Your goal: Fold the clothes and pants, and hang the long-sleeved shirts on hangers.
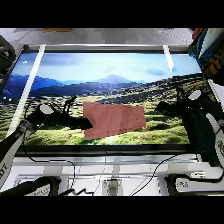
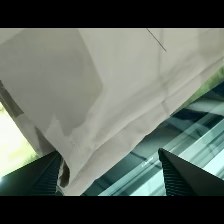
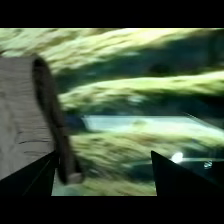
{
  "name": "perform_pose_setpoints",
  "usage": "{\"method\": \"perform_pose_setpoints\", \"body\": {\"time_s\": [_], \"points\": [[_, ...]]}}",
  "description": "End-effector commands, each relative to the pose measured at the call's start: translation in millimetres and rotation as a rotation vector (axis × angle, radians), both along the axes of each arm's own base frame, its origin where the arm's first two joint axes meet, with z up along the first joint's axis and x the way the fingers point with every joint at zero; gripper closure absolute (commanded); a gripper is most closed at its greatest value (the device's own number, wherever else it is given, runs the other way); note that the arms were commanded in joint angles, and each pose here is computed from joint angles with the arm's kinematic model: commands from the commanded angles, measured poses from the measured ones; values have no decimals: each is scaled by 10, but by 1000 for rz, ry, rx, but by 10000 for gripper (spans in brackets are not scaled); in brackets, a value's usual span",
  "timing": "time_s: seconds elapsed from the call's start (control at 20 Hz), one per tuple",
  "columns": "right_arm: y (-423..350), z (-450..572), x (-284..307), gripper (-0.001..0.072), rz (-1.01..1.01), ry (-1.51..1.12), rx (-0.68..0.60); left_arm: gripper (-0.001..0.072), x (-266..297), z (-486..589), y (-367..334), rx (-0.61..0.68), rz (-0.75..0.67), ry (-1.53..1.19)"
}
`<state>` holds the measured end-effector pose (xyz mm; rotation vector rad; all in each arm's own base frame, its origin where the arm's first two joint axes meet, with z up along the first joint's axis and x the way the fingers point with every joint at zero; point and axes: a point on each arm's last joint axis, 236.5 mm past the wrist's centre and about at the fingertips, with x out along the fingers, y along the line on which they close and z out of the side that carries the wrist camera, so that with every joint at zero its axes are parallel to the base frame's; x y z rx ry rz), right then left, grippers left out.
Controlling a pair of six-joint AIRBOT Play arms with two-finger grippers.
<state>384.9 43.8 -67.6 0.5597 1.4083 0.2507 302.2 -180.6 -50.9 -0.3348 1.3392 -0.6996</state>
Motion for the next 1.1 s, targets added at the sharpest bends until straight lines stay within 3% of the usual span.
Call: {"method": "perform_pose_setpoints", "body": {"time_s": [0.0,0.4,0.45,0.55,0.6,0.8,1.05], "points": [[438,-95,64,83,36,32,252,17,27,-1,18,3,8,-6],[1223,-532,-75,90,170,86,202,17,25,-7,18,3,8,-4],[1330,-520,-85,166,219,59,196,18,25,-7,19,3,8,-5],[1501,-448,-30,489,302,-7,182,17,27,-7,18,3,8,-5],[1559,-376,36,697,316,-32,181,18,44,-9,23,5,13,-11],[1460,189,418,691,345,-165,149,17,256,138,101,11,42,-76],[350,1154,870,692,158,-336,-99,17,747,1007,242,-2,76,-334]]}}
